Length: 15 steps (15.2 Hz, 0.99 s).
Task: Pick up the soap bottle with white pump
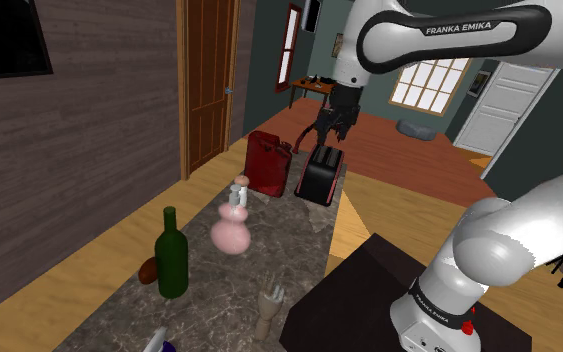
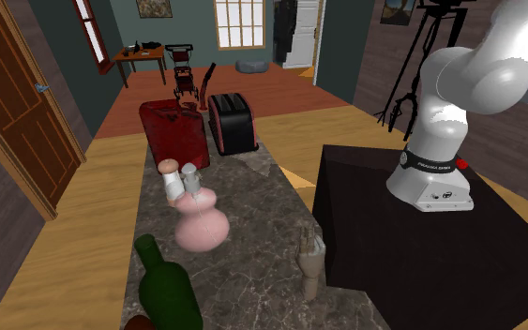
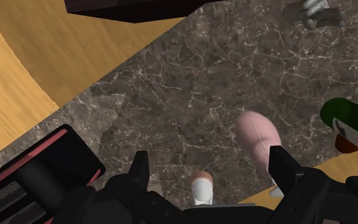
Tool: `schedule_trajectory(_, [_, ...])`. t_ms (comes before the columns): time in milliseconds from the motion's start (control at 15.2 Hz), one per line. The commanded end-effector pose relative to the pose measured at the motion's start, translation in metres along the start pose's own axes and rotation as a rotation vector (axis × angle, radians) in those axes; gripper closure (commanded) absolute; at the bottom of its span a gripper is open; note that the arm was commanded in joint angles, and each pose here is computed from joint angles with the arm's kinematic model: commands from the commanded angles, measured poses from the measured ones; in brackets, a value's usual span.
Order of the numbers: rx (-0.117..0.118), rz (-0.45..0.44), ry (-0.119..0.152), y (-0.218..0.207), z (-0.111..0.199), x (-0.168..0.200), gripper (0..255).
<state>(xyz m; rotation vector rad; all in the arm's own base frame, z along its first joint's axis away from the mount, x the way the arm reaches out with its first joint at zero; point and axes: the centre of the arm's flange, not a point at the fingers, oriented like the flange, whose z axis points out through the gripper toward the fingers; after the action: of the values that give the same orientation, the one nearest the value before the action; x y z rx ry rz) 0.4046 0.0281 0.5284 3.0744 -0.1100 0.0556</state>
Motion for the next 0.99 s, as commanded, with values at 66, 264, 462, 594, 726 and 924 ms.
schedule_trajectory(66, [0.005, -0.002, -0.003, -0.019, 0.028, 0.024, 0])
schedule_trajectory(264, [0.01, -0.004, -0.007, -0.038, 0.053, 0.049, 0])
schedule_trajectory(462, [0.014, -0.006, -0.011, -0.057, 0.078, 0.073, 0])
schedule_trajectory(594, [0.018, -0.008, -0.014, -0.069, 0.095, 0.089, 0])
schedule_trajectory(726, [0.021, -0.009, -0.017, -0.082, 0.111, 0.105, 0])
schedule_trajectory(924, [0.025, -0.011, -0.021, -0.101, 0.136, 0.129, 0])
